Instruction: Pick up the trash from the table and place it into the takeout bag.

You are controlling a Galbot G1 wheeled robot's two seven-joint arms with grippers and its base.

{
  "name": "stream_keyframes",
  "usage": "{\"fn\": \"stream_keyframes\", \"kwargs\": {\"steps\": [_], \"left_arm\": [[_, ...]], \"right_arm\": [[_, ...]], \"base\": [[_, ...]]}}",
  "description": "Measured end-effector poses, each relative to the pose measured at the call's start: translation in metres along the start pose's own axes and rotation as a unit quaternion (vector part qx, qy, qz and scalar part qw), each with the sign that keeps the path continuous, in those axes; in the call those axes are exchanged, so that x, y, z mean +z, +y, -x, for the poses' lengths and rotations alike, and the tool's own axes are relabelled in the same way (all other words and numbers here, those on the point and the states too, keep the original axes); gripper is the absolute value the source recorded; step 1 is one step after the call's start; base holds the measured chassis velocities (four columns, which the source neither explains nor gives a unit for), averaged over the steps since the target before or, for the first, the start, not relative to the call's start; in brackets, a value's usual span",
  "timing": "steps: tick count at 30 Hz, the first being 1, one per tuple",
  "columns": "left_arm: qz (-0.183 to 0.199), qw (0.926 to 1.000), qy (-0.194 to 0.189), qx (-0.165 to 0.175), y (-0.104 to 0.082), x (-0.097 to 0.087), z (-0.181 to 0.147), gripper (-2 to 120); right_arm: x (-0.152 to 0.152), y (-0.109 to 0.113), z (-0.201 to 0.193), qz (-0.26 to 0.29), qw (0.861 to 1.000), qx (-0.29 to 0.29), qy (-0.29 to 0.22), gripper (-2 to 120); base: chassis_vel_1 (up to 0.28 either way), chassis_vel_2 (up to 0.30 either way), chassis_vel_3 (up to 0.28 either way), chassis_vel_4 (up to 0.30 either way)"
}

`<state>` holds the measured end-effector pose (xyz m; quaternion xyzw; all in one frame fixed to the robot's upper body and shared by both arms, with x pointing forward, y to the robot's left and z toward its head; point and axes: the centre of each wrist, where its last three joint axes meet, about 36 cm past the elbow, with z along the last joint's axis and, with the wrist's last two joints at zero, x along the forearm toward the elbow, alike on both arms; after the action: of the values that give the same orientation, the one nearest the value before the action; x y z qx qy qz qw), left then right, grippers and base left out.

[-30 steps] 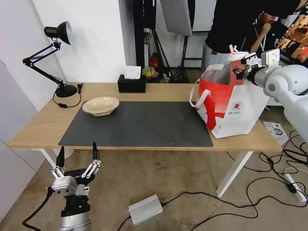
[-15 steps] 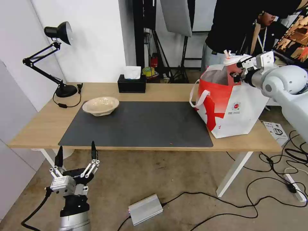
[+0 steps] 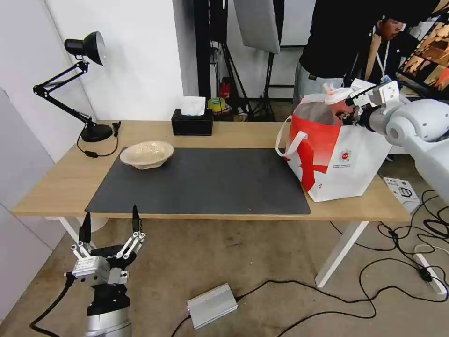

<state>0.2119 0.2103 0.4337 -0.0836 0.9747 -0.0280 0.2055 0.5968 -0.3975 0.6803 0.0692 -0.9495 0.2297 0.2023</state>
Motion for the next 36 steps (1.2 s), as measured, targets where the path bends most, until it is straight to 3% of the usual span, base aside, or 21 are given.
{"fn": "stream_keyframes", "kwargs": {"steps": [20, 36], "left_arm": [[0.003, 1.0, -0.001, -0.003, -0.001, -0.003, -0.001, 100], [0.004, 1.0, -0.002, -0.002, 0.0, -0.005, 0.0, 100]], "right_arm": [[-0.001, -0.007, -0.009, -0.011, 1.0, 0.004, -0.001, 98], [-0.004, -0.009, -0.014, -0.014, 1.0, 0.003, -0.007, 100]], "base": [[0.0, 0.0, 0.0, 0.0], [0.0, 0.0, 0.0, 0.0]]}}
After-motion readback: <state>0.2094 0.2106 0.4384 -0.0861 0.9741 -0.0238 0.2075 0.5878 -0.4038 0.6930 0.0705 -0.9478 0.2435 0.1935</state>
